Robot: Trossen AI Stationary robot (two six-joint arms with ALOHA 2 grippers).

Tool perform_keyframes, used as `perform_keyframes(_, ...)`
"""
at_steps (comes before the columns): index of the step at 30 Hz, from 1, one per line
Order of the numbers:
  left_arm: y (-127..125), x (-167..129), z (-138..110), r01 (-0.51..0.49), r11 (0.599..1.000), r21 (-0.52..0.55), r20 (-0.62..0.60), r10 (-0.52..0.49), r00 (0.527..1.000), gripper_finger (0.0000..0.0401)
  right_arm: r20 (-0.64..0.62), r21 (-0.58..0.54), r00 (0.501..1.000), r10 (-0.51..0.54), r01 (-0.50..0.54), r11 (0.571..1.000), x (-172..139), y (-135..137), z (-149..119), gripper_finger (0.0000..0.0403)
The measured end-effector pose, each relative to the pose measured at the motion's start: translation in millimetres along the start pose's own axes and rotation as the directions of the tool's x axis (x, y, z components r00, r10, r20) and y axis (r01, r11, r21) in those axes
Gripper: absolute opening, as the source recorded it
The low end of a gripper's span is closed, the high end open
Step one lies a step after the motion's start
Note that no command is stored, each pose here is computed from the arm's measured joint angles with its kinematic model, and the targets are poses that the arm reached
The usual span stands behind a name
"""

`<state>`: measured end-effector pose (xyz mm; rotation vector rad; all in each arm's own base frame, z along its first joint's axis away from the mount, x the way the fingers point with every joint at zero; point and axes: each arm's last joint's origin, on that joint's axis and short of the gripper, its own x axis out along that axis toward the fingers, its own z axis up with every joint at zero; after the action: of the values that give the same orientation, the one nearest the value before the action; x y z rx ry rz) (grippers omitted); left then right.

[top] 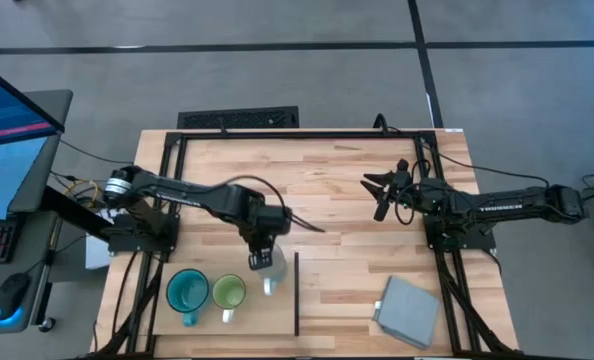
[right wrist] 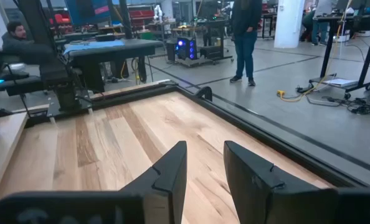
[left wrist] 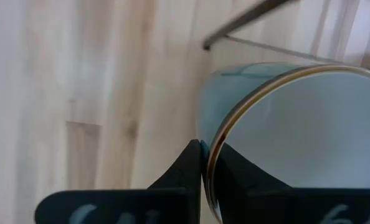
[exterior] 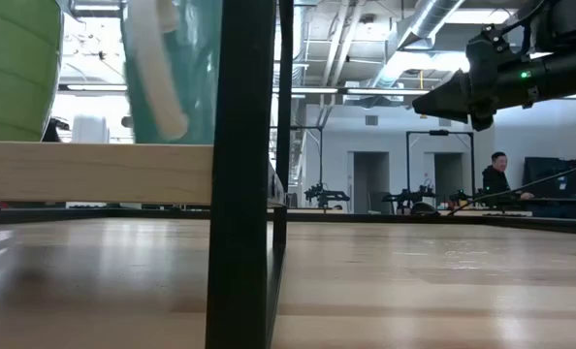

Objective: Stack small to large cups/mugs on shelf
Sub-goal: Put the white mug on the shelf

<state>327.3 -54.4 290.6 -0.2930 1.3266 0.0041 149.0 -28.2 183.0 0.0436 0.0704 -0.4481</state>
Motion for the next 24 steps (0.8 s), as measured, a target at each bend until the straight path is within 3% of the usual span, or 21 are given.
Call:
perform_keyframes(6, -13.8, 19.8, 4.6, 0.024, 0.999, 0.028, -0.061, -0.022, 0.998, 0.0007, -0.016, -0.005, 1.000, -0.001, 0.001, 1.000, 0.0, -0.1, -1.6, 0.0129)
perform_keyframes(24, -45.2, 17.0, 1.0, 0.027, 1.000, 0.004, -0.029, -0.027, 0.999, 0.0007, -0.045, -0.016, 0.999, -0.003, 0.002, 1.000, -0.1, -0.3, -4.5, 0.0129)
